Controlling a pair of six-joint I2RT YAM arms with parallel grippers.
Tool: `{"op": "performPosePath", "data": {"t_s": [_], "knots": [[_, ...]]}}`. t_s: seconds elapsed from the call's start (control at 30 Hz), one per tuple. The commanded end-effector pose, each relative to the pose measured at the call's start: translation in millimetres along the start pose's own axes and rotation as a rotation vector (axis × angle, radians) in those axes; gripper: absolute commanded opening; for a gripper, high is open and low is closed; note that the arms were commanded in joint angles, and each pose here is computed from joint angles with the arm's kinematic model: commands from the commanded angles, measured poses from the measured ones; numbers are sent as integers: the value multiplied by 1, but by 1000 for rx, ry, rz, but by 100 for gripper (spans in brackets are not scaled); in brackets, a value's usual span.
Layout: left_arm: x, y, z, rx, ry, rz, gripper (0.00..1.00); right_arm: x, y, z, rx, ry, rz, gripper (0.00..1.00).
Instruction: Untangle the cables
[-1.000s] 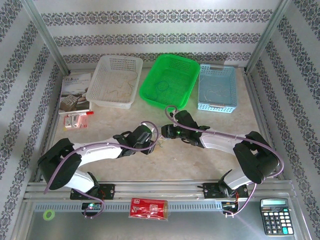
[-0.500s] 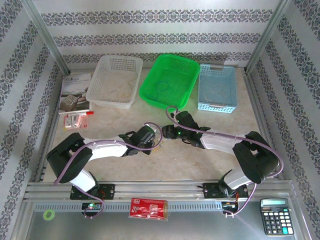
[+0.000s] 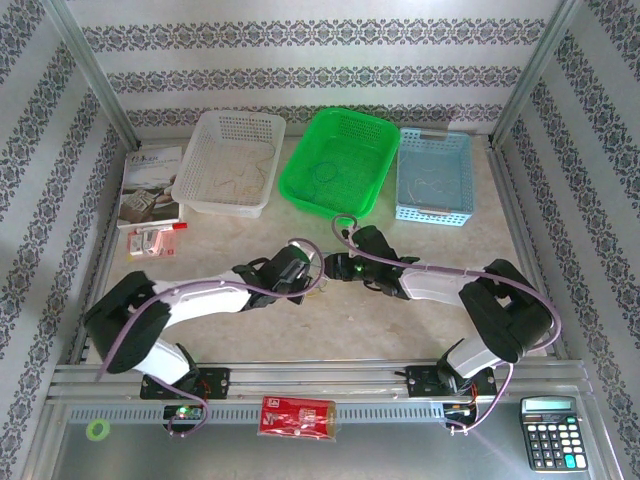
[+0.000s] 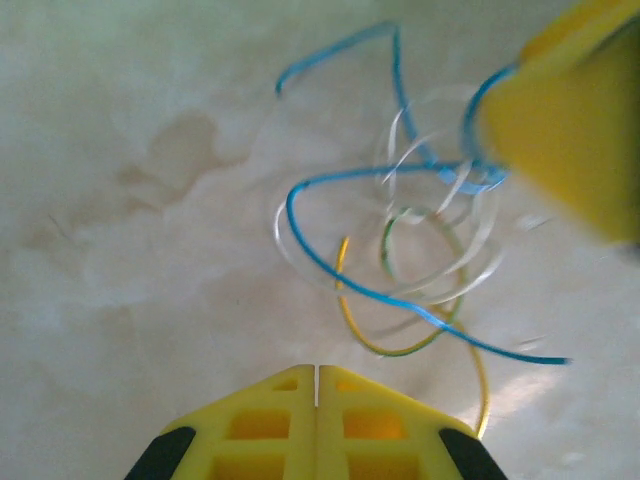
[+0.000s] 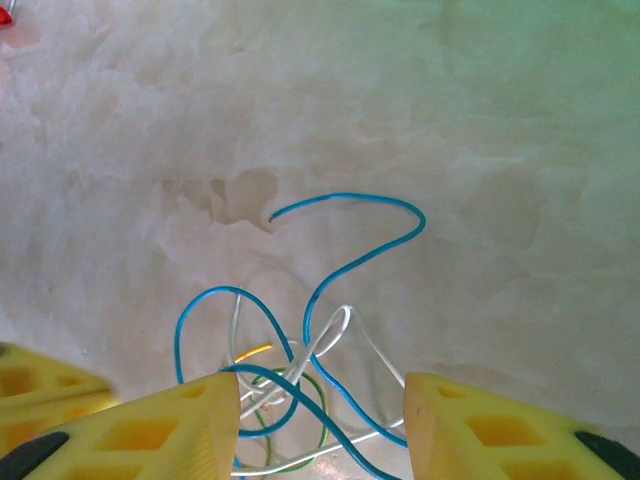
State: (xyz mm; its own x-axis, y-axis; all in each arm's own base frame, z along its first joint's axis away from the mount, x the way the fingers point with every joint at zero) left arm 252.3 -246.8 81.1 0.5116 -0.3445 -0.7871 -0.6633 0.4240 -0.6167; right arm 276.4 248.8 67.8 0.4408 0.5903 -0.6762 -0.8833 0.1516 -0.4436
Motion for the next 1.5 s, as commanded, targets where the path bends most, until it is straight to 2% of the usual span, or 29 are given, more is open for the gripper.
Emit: {"op": "performPosePath", "data": {"t_s": [0.0, 0.5, 0.83, 0.93, 1.1, 1.33, 1.47], "knots": [[-38, -31, -8, 20, 39, -85, 0, 6, 3, -5, 27, -10, 1, 47], [-155, -110, -14, -19, 168, -427, 0, 24, 16, -36, 83, 56, 0, 44], [-205, -144, -16, -63, 254, -585, 0, 29, 19, -42, 103, 59, 7, 43], [-202, -146, -17, -53, 247, -576, 0, 27, 16, -41, 107, 44, 5, 43], [-178, -137, -17, -47, 226, -518, 0, 5, 1, -41, 105, 32, -44, 44], [-160, -129, -16, -53, 211, -484, 0, -36, -14, -46, 74, 51, -120, 56], [-157, -130, -18, -50, 217, -476, 0, -60, -18, -32, 23, 4, -153, 59]]}}
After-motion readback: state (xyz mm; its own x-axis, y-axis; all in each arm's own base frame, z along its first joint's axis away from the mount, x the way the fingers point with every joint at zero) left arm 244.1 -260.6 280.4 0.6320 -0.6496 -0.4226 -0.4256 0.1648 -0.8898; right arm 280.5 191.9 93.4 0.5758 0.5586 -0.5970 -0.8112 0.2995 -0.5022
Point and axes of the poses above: each hand's point on the last joint's axis, 136 mm out from that joint toward the fingers, its own x axis out along the fingers, its own z axis along the line the jaws close on, y = z × x, the point moved 2 cm from there along -x, back along the fingers, and after that the axes turned 8 degrees about x, right-handed, at the moved point
